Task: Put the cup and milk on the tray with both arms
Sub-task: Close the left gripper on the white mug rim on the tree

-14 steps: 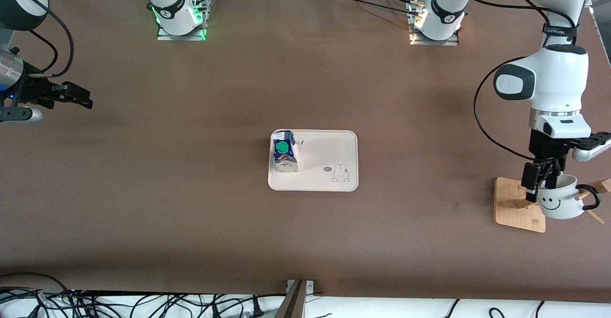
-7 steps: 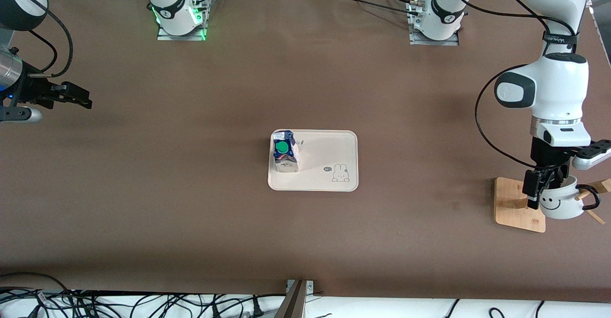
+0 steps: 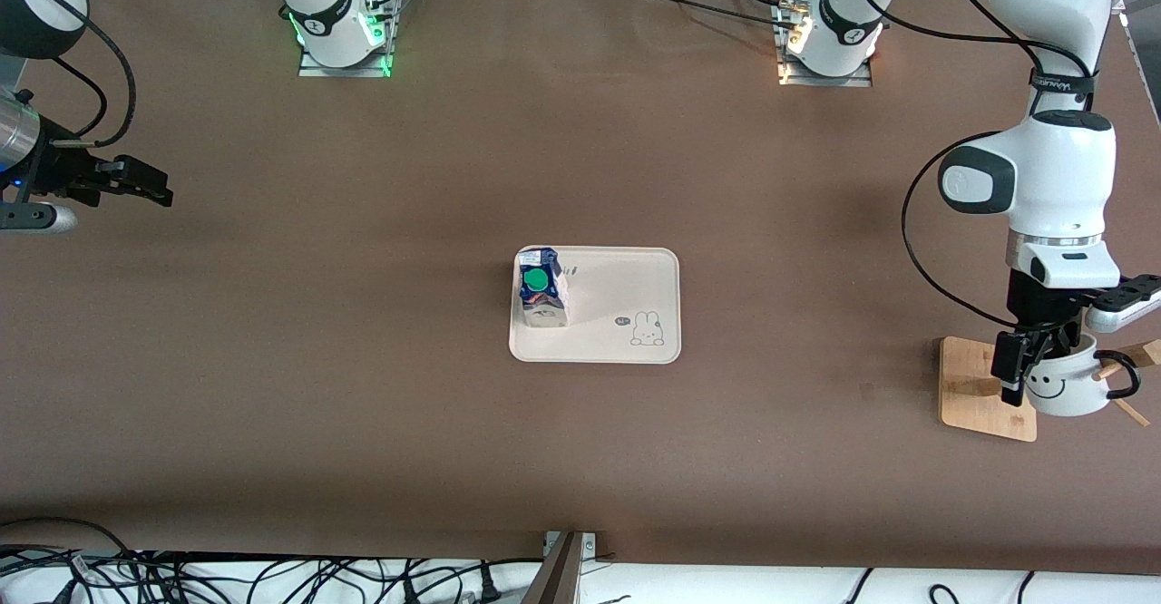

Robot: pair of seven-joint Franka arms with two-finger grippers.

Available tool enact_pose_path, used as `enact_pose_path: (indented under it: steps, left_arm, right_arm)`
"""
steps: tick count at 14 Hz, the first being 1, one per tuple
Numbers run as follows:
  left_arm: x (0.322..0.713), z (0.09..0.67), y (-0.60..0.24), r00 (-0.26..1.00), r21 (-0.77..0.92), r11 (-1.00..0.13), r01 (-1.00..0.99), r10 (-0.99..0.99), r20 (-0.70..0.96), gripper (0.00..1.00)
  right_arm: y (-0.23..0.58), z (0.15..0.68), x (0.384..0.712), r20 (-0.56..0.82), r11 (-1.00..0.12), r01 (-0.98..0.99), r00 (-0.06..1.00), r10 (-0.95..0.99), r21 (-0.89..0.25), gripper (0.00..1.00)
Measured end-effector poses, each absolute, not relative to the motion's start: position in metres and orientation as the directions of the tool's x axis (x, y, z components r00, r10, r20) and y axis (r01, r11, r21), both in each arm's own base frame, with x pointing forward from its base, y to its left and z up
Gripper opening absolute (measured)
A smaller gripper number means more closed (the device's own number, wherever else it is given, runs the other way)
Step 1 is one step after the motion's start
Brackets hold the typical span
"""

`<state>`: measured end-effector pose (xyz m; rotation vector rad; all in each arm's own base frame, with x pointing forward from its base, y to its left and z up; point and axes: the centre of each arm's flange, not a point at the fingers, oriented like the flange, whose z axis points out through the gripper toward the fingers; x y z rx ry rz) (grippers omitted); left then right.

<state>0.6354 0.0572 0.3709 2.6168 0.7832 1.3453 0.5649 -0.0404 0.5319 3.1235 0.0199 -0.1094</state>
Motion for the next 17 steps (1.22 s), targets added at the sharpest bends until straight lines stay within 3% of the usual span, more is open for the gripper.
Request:
enact_pose_path:
  steps: [1,9,17]
  left_arm:
    - [0.6365,0.3725,0.0571,0.476,0.311,-0.864,0.397,0.483,0.735,0.93]
    - [0.6367,0.3741,0.0642,0.469,0.309,-0.861,0.404,0.486,0.738,0.1]
    - [0.6359,0.3787,0.0621,0.46,0.315,-0.861,0.4,0.486,0.743,0.08]
  right_arm:
    - [-0.0405,0.5319,0.5648,-0.07,-1.0,0.013,0.997,0.012,0.016,1.0]
    - [-0.0412,0.5308,0.5644,-0.075,-1.0,0.011,0.997,0.01,0.015,1.0]
    - [-0.0451,0.5302,0.5638,-0.078,-1.0,0.004,0.997,0.003,0.015,1.0]
